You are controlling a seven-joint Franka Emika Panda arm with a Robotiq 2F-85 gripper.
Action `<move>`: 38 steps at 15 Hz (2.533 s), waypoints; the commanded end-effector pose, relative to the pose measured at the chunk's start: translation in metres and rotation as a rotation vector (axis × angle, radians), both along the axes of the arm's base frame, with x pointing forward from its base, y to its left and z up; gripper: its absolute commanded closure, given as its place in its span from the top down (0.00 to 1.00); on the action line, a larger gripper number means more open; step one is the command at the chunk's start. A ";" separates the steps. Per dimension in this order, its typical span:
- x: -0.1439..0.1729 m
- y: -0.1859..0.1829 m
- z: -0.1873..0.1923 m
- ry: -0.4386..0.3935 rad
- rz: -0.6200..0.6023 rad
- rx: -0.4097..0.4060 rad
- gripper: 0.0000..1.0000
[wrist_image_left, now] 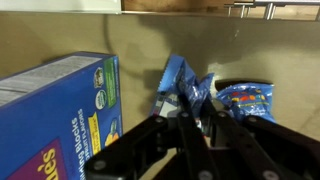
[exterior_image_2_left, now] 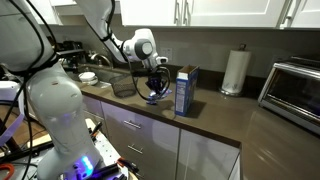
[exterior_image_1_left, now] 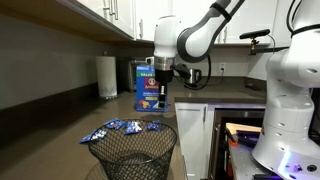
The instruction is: Put a blue sachet inside the box
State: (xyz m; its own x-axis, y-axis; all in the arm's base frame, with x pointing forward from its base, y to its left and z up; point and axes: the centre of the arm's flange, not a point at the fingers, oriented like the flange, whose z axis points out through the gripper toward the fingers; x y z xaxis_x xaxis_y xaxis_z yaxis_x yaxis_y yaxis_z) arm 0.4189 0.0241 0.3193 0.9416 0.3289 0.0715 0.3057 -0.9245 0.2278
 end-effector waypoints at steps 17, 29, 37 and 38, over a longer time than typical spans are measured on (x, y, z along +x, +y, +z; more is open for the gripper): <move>-0.019 -0.036 0.191 -0.161 -0.074 0.038 0.09; 0.017 -0.092 0.224 -0.277 -0.212 0.053 0.11; 0.045 -0.116 0.197 -0.289 -0.260 0.044 0.11; 0.048 -0.118 0.194 -0.289 -0.263 0.044 0.12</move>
State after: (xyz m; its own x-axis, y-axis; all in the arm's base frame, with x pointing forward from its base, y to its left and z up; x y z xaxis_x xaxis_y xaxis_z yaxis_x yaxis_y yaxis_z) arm 0.4488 -0.0855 0.5193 0.9333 0.0938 0.3466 0.0151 -0.9747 0.2230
